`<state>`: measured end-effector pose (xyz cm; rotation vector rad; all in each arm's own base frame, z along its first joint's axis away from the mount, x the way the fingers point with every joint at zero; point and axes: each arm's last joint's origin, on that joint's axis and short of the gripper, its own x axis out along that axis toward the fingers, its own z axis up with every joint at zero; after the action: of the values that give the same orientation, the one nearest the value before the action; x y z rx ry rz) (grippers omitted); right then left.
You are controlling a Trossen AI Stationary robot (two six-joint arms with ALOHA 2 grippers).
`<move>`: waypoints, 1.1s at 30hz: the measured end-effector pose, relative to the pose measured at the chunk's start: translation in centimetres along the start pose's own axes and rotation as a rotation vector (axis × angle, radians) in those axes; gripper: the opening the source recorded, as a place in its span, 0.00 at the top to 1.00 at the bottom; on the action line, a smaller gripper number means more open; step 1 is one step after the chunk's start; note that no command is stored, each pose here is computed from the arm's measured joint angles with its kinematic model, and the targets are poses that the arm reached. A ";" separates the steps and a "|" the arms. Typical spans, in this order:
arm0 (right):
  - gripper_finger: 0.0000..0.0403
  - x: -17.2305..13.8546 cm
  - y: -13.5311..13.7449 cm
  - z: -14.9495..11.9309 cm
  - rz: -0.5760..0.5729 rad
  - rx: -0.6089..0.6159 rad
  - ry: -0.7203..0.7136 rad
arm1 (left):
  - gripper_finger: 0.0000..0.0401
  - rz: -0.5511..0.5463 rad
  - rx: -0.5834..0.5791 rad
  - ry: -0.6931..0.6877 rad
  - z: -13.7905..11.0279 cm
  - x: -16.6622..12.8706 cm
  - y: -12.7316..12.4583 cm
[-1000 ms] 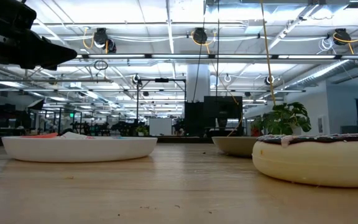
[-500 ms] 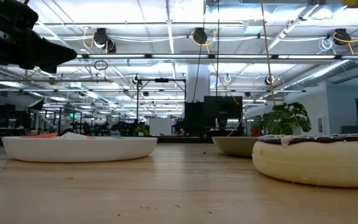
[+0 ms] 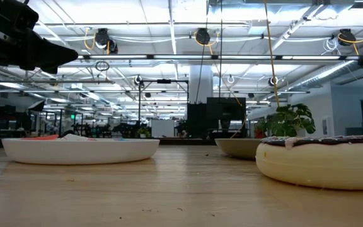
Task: Pick & Place donuts
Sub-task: Put the large blue donut on the brown plate
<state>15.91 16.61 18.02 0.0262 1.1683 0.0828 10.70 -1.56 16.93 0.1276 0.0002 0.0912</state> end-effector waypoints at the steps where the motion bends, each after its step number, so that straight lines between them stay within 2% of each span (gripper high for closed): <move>1: 0.97 -0.8 0.0 0.4 -0.010 -0.007 -0.011 | 0.87 0.001 0.000 0.000 0.0 0.0 0.0; 5: 0.98 -4.4 -0.2 2.2 -0.085 -0.028 -0.070 | 0.87 0.000 -0.001 -0.001 0.0 0.0 0.0; 10: 0.98 -8.5 -0.8 5.9 -0.178 0.015 -0.112 | 0.87 0.001 -0.004 -0.001 0.0 0.0 0.0; 14: 0.98 -9.5 -2.0 9.3 -0.250 0.017 -0.124 | 0.87 0.001 -0.004 -0.001 0.0 0.0 0.0; 19: 0.98 -7.5 -5.0 13.1 -0.352 0.023 -0.061 | 0.87 0.001 -0.004 -0.001 0.0 0.0 0.0; 23: 0.98 -5.2 -8.3 14.4 -0.420 0.053 0.032 | 0.87 0.002 -0.003 -0.001 0.0 0.0 0.0; 27: 0.98 -2.7 -11.0 15.0 -0.366 0.104 0.082 | 0.87 0.002 -0.003 0.000 0.0 0.0 0.0; 33: 0.98 1.5 -13.2 15.2 -0.335 0.160 0.118 | 0.87 0.003 -0.003 0.000 0.0 0.0 0.0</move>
<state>31.14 3.87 21.73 -0.0337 1.2800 -0.3086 10.70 -1.55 16.93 0.1243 -0.0002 0.0942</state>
